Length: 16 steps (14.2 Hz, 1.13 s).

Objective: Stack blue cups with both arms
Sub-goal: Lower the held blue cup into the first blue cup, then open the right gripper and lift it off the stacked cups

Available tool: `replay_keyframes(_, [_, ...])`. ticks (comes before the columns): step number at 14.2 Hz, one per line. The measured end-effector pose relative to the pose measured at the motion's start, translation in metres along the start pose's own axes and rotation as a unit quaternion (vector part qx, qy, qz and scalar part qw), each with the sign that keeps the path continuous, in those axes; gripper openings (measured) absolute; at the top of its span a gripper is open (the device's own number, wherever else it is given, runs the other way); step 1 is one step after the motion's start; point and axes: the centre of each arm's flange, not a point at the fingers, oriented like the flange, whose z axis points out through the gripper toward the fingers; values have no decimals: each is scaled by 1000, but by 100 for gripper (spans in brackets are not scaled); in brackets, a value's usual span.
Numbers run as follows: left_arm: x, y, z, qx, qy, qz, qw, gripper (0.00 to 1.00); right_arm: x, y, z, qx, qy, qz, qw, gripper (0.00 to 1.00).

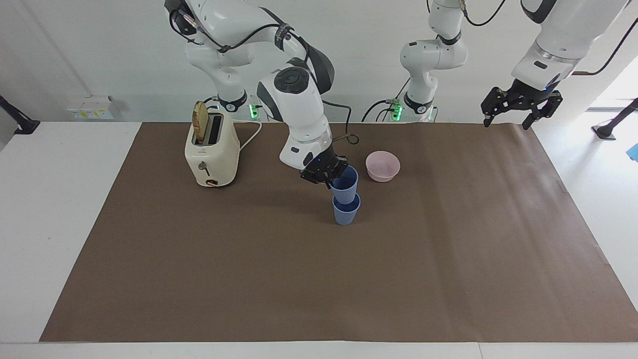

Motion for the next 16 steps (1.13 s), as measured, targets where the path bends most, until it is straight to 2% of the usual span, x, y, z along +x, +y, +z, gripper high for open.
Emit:
replay_keyframes(8, [-1, -4, 0, 0, 0, -4, 1000, 100, -1, 6, 27, -1, -17, 3, 1000, 5])
replay_keyframes(10, [-1, -4, 0, 0, 0, -4, 1000, 100, -1, 7, 28, -1, -17, 4, 1000, 19])
replay_keyframes(13, [-1, -4, 0, 0, 0, -4, 1000, 100, 1, 8, 27, -1, -11, 3, 1000, 52])
replay_keyframes(16, [-1, -4, 0, 0, 0, -4, 1000, 100, 2, 9, 26, -6, -5, -1, 1000, 89])
